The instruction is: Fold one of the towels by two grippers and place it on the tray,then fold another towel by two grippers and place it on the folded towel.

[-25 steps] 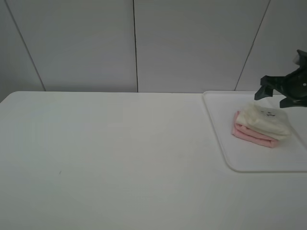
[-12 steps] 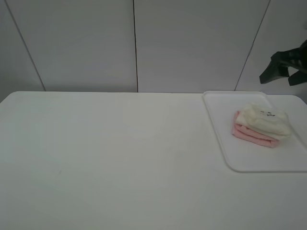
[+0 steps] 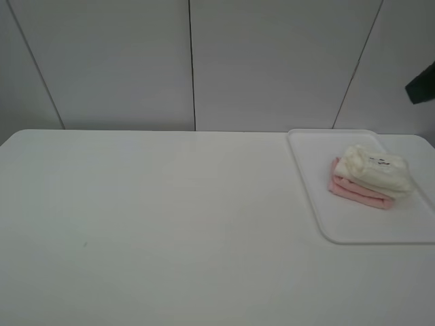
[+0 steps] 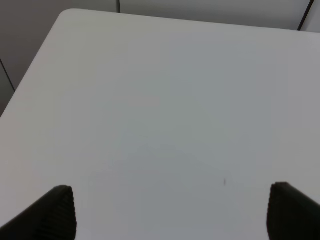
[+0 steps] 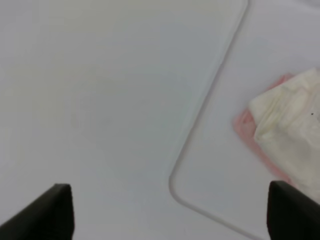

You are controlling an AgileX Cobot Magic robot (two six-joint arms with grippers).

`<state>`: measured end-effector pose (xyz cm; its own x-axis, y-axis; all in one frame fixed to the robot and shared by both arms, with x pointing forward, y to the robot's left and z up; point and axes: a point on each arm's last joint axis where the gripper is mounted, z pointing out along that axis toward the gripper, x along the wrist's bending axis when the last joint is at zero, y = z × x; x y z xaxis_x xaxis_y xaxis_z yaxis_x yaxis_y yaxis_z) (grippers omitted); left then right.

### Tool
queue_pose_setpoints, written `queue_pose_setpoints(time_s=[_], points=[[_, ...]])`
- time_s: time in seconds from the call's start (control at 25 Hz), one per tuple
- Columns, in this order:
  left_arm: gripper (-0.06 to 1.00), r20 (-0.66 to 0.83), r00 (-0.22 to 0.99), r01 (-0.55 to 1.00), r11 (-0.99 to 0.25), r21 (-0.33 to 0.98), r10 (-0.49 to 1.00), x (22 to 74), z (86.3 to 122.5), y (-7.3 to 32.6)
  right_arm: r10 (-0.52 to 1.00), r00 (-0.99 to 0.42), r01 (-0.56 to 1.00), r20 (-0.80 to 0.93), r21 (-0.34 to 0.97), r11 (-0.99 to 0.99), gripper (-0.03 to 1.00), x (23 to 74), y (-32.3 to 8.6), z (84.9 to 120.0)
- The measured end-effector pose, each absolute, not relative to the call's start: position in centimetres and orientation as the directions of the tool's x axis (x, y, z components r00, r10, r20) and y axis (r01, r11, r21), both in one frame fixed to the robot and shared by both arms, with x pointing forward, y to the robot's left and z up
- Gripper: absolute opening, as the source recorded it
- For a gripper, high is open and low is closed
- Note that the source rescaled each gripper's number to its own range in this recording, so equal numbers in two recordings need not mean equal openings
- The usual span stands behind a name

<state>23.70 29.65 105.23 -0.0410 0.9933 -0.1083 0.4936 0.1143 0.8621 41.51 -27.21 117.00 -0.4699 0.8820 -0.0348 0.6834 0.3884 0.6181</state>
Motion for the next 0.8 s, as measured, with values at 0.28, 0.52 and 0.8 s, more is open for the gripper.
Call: queue_pose_setpoints(time_s=[0.28,0.52,0.8], points=[[0.93,-0.108,-0.041,0.494,0.114,0.862,0.993,23.7,105.2,29.7,0.883,-0.444,0.531,-0.153,0.749,0.397,0.80,33.5,-27.5,119.3],[0.93,-0.108,-0.041,0.494,0.114,0.862,0.993,23.7,105.2,29.7,0.908,-0.328,0.495,-0.261,0.771,0.400,0.80,26.1,-28.8,114.7],[0.93,-0.108,-0.041,0.494,0.114,0.862,0.993,23.7,105.2,29.7,0.981,-0.138,0.529,-0.138,0.827,0.191,0.80,22.5,-29.6,107.6]])
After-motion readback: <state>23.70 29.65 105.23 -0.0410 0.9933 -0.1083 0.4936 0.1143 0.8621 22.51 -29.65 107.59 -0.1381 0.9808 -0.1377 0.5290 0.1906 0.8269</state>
